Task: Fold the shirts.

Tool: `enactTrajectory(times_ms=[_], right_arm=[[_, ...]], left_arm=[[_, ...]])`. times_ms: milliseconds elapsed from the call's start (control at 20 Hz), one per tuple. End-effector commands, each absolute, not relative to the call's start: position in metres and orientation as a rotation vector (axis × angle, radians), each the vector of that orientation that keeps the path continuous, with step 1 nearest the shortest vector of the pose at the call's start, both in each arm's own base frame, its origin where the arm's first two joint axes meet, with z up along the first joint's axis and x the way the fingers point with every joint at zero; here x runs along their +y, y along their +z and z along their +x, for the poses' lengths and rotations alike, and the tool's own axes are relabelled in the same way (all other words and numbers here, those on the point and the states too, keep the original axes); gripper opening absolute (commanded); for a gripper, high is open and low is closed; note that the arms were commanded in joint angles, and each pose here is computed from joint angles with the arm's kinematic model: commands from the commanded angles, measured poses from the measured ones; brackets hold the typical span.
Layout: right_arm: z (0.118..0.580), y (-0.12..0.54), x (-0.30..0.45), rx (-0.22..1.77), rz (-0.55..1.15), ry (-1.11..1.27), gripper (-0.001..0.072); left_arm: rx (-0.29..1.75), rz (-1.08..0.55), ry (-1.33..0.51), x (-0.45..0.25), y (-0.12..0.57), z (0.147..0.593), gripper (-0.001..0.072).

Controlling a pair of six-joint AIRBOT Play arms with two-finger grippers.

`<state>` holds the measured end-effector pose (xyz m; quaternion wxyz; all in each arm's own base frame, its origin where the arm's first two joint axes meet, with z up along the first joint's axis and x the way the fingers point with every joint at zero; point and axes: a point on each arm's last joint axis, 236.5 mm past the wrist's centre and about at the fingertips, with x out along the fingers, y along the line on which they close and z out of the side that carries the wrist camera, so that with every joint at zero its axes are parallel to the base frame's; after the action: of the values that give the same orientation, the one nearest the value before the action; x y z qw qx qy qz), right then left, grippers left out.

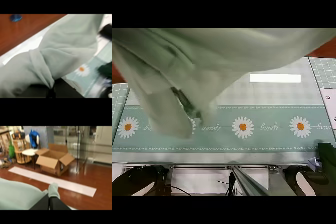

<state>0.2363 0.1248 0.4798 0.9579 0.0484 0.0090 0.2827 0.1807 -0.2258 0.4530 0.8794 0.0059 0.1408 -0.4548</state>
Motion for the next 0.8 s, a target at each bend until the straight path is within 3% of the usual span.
enactTrajectory(times_ms=[0, 300, 550, 750], right_arm=[[0.212, 0.503, 0.127, -0.017, 0.116, 0.578, 0.002], [0.238, 0.409, 0.109, 0.385, 0.072, 0.496, 0.0021], [0.288, 0.289, 0.032, 0.836, -0.044, 0.232, 0.0021], [0.321, 0.2, -0.006, 1.087, -0.071, 0.113, 0.0021]], left_arm=[[0.232, -0.073, -1.129, -0.247, 0.484, 0.142, 0.003], [0.512, -0.019, -1.138, -0.279, 0.406, 0.177, 0.003], [0.811, 0.064, -1.116, -0.313, 0.288, 0.226, 0.003], [1.027, 0.102, -1.088, -0.332, 0.185, 0.256, 0.0031]])
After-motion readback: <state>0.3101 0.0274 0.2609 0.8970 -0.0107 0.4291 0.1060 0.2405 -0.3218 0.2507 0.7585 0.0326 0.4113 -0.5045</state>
